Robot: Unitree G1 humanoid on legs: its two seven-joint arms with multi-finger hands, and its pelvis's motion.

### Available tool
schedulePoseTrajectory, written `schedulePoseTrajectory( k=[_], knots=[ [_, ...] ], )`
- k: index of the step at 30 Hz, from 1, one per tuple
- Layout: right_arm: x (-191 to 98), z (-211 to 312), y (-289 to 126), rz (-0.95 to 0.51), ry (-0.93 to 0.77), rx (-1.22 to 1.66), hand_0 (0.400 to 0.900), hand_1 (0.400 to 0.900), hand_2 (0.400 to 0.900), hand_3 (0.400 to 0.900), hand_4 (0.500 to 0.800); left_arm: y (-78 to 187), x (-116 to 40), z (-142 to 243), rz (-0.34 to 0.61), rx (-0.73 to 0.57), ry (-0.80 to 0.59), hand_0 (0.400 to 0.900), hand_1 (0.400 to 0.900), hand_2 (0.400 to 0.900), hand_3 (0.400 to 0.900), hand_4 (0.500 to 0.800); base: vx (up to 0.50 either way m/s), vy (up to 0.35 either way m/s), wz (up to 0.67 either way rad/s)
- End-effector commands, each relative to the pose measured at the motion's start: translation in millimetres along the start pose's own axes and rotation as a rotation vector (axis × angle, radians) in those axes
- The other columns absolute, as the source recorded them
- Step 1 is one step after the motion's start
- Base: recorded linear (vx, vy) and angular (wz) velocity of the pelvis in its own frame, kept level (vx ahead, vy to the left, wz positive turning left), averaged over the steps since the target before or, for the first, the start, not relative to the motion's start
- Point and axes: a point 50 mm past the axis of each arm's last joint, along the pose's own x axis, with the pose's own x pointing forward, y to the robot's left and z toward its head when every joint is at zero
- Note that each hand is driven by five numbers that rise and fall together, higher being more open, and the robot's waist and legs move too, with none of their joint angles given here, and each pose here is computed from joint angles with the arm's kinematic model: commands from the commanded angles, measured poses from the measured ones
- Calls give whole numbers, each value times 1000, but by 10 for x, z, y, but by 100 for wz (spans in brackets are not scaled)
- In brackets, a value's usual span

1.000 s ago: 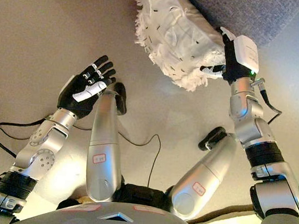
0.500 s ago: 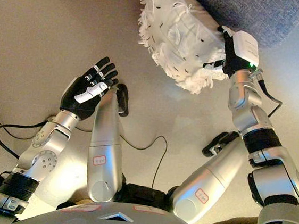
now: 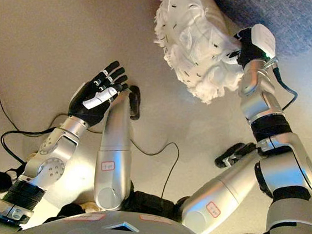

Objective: Pick up the pillow and put it on the sofa.

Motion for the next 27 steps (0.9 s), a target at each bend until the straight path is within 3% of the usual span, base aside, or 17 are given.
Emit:
schedulePoseTrajectory(
  k=[1, 10, 20, 27],
  knots=[
    [109, 249, -470, -141, -58, 33, 400, 400, 400, 400, 500, -180, 111, 216, -73, -3, -158, 900, 900, 900, 900, 800, 0, 0, 0],
    [95, 315, -516, -161, -103, 41, 400, 400, 400, 400, 500, -211, 86, 202, -83, -11, -168, 900, 900, 900, 900, 800, 0, 0, 0],
    [-35, 542, -707, -277, -266, 35, 400, 400, 400, 400, 500, -252, 56, 250, -99, -11, -183, 900, 900, 900, 900, 800, -40, -21, -3],
    [-261, 674, -863, -368, -412, 36, 400, 400, 400, 400, 500, -217, 68, 247, -27, 25, -127, 900, 900, 900, 900, 800, -11, -92, -3]
  ],
)
